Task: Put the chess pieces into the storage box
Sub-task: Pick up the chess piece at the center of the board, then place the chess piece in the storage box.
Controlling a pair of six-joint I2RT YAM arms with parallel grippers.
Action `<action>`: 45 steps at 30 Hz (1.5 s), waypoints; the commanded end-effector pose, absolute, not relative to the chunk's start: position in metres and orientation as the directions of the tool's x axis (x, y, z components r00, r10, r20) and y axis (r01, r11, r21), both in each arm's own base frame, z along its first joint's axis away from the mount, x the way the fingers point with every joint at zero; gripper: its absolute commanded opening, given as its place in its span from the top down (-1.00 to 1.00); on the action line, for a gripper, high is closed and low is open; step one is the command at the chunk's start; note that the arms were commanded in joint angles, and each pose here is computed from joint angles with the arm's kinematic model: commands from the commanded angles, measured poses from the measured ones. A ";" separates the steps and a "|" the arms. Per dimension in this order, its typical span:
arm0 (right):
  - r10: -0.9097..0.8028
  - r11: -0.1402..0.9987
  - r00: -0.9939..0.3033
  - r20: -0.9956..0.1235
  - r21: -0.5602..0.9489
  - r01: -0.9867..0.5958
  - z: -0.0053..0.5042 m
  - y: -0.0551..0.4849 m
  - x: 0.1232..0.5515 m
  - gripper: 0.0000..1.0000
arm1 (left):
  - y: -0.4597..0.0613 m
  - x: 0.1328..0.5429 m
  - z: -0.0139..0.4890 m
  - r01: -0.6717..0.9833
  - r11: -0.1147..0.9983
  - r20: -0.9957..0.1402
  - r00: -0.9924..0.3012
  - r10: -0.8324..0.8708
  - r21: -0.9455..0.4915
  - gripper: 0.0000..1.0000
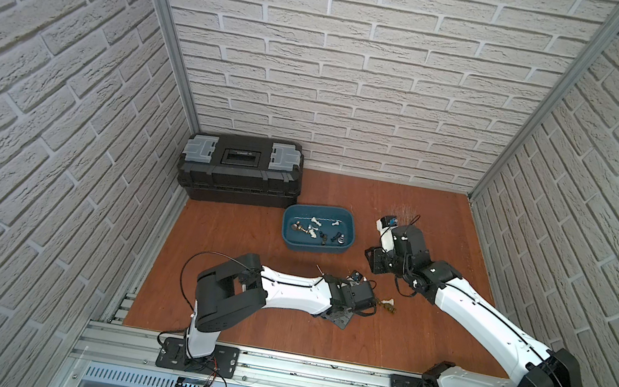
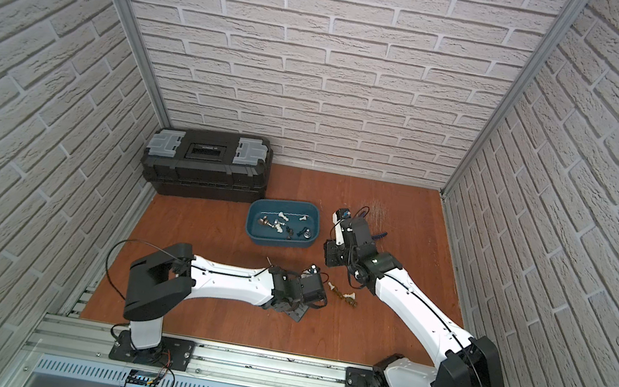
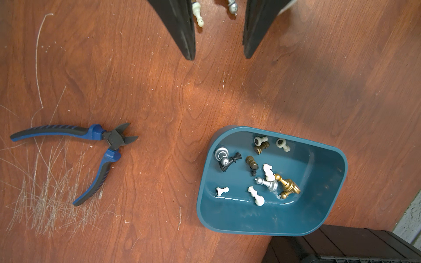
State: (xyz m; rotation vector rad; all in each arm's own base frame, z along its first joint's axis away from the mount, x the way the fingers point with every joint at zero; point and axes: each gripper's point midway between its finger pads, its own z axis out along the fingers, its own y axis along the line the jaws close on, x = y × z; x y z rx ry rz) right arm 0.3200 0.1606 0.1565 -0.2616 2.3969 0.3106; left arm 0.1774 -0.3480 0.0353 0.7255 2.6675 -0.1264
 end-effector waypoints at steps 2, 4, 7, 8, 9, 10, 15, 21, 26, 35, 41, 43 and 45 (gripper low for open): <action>-0.082 0.948 -0.726 -0.683 0.172 -0.269 0.158 0.163 0.325 0.22 | -0.339 0.213 0.078 0.457 0.889 -0.504 -0.777 0.377 -0.039 0.82; -0.080 0.947 -0.729 -0.680 0.176 -0.268 0.157 0.164 0.325 0.22 | -0.327 0.233 0.090 0.426 0.903 -0.537 -0.775 0.333 -0.055 0.81; -0.074 0.944 -0.737 -0.672 0.191 -0.269 0.155 0.166 0.325 0.22 | -0.300 0.271 0.102 0.374 0.927 -0.559 -0.777 0.288 -0.043 0.79; -0.070 0.941 -0.741 -0.668 0.203 -0.271 0.155 0.168 0.324 0.22 | -0.289 0.285 0.107 0.356 0.934 -0.563 -0.778 0.278 -0.030 0.79; -0.067 0.938 -0.748 -0.660 0.214 -0.273 0.154 0.170 0.323 0.22 | -0.281 0.298 0.110 0.341 0.940 -0.567 -0.777 0.272 -0.018 0.79; -0.065 0.934 -0.756 -0.651 0.227 -0.276 0.152 0.172 0.321 0.22 | -0.271 0.313 0.114 0.325 0.946 -0.573 -0.776 0.264 -0.004 0.78; -0.045 0.909 -0.796 -0.603 0.307 -0.284 0.140 0.183 0.311 0.22 | -0.230 0.377 0.116 0.246 0.968 -0.566 -0.793 0.227 0.043 0.76; -0.059 0.907 -0.831 -0.554 0.318 -0.276 0.129 0.182 0.298 0.22 | -0.213 0.415 0.089 0.212 0.974 -0.502 -0.835 0.224 0.081 0.71; -0.089 0.920 -0.854 -0.513 0.287 -0.268 0.123 0.172 0.281 0.21 | -0.212 0.431 0.076 0.204 0.975 -0.487 -0.845 0.219 0.085 0.54; -0.105 0.944 -0.918 -0.382 0.251 -0.213 0.102 0.152 0.244 0.14 | -0.218 0.433 0.093 0.210 0.976 -0.520 -0.828 0.209 0.057 0.17; -0.172 0.937 -0.946 -0.275 0.250 -0.243 0.083 0.155 0.219 0.11 | -0.219 0.405 0.124 0.228 0.973 -0.570 -0.796 0.203 0.027 0.15; -0.197 0.937 -0.948 -0.252 0.235 -0.257 0.075 0.156 0.214 0.11 | -0.219 0.392 0.131 0.228 0.974 -0.584 -0.790 0.189 0.006 0.14; -0.213 0.940 -0.948 -0.236 0.216 -0.265 0.068 0.157 0.210 0.11 | -0.219 0.377 0.135 0.231 0.973 -0.592 -0.786 0.179 -0.013 0.13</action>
